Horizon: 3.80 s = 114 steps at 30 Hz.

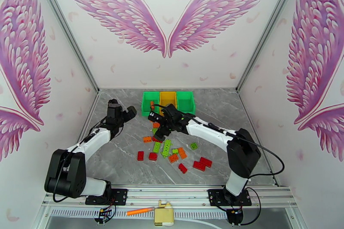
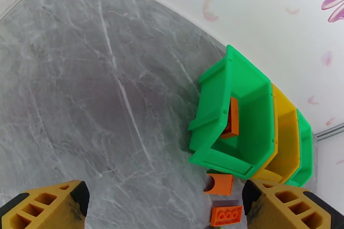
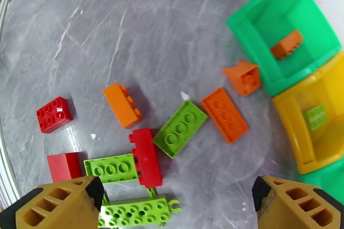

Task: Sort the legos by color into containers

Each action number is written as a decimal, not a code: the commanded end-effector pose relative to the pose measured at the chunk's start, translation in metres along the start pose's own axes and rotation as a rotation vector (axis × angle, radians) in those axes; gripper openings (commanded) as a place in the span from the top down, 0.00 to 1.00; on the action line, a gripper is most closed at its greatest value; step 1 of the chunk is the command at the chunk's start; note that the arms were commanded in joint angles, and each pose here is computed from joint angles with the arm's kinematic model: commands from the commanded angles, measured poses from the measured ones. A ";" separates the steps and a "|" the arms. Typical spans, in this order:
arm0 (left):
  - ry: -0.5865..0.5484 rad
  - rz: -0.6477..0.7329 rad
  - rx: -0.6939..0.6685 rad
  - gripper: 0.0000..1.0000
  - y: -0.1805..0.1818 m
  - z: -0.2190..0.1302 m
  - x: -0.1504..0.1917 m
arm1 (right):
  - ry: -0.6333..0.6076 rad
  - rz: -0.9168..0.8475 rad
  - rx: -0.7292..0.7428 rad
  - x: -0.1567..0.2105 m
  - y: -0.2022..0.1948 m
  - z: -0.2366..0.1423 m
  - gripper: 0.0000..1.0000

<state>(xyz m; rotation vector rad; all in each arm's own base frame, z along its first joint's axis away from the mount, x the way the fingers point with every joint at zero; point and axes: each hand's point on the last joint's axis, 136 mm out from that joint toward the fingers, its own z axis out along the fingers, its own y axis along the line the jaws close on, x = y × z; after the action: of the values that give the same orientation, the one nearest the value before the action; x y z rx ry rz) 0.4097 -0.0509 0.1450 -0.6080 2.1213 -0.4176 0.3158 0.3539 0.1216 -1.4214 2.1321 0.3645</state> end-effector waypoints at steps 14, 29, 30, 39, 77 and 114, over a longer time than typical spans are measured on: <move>-0.043 -0.014 -0.048 0.01 0.024 -0.023 -0.014 | 0.306 -0.058 -0.037 0.018 0.022 0.063 0.32; -0.052 -0.006 -0.043 0.01 0.023 -0.028 -0.016 | 0.350 -0.068 -0.022 0.026 0.019 0.083 0.63; -0.051 -0.005 -0.041 0.01 0.023 -0.027 -0.016 | 0.346 -0.070 -0.021 0.025 0.019 0.082 0.67; -0.073 0.023 -0.071 0.01 0.028 -0.032 -0.018 | 0.282 -0.050 -0.009 0.010 0.017 0.065 0.77; -0.238 0.838 0.699 0.01 -0.163 -0.096 0.090 | -0.525 0.918 0.475 0.065 -0.237 -0.105 0.81; -0.211 0.896 0.674 0.01 -0.174 -0.093 0.100 | -0.381 0.987 0.378 0.056 -0.292 -0.053 0.46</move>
<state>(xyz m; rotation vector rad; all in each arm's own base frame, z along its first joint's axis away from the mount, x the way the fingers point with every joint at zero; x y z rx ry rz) 0.3249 -0.2470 0.1993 0.6921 1.6966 -0.4916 0.5576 0.1654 0.1114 0.0114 2.3194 0.4582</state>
